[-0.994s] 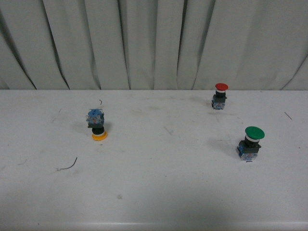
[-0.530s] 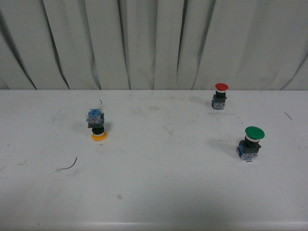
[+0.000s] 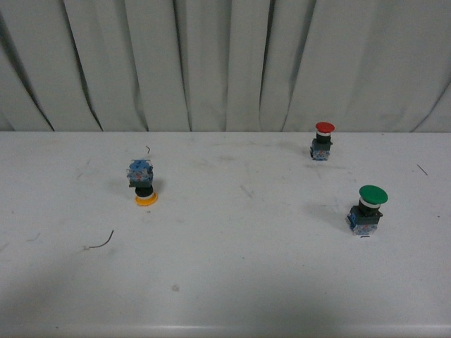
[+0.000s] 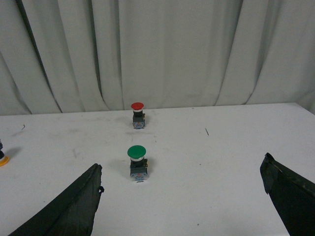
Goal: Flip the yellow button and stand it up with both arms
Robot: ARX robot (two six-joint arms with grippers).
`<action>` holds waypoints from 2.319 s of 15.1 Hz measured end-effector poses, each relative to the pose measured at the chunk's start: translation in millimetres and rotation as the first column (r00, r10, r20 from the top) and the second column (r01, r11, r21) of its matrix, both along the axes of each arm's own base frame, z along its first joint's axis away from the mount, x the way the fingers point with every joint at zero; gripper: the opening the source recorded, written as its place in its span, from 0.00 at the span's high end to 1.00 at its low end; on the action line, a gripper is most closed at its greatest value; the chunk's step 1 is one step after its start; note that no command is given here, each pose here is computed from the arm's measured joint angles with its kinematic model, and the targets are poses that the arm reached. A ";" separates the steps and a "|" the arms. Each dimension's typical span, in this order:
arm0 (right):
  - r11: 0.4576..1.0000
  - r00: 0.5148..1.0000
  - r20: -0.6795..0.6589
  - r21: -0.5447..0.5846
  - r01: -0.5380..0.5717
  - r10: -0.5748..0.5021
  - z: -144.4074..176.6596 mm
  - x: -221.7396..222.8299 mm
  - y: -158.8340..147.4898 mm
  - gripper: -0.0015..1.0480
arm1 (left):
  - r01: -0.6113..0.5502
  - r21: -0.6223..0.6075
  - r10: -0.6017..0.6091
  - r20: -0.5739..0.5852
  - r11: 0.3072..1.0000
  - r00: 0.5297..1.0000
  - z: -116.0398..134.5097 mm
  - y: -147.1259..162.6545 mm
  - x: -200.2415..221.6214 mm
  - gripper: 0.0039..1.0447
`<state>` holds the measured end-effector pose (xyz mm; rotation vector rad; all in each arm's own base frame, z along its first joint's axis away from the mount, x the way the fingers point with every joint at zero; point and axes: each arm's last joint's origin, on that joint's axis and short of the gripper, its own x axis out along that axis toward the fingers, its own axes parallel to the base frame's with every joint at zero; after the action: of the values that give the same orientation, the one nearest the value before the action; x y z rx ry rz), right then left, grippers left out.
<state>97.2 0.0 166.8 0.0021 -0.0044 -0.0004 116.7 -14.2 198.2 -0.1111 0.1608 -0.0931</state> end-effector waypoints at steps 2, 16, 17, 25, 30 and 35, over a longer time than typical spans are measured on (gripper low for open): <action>1.000 1.000 0.000 0.000 0.000 0.000 0.0 0.0 0.0 0.06 | 0.036 0.000 -0.036 0.000 0.999 0.999 4.8 -7.0 31.5 0.06; 1.000 1.000 0.000 0.000 0.000 0.000 0.0 0.0 0.0 0.06 | 0.130 0.103 -0.063 -0.492 0.986 0.868 -41.1 -77.9 302.7 0.06; 1.000 1.000 0.000 0.000 0.000 0.000 0.0 0.0 0.0 0.06 | 0.119 0.121 -0.041 -0.512 0.986 0.858 -48.4 -76.9 312.0 0.06; 1.000 1.000 0.000 0.000 0.000 0.000 0.0 0.0 0.0 0.06 | 0.053 0.195 0.075 -0.595 0.979 0.800 -70.0 -62.0 330.9 0.06; 1.000 1.000 0.000 0.000 0.000 0.000 0.0 0.0 0.0 0.06 | 0.065 0.169 0.058 -0.633 0.983 0.772 -85.6 -63.0 336.4 0.06; 1.000 1.000 0.000 0.000 0.000 0.000 0.0 0.0 0.0 0.06 | 0.069 0.167 0.052 -0.624 0.984 0.780 -84.3 -63.7 339.2 0.06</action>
<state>97.2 0.0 166.9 0.0021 -0.0048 -0.0004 455.9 -77.8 113.9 0.0473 0.8441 -0.0464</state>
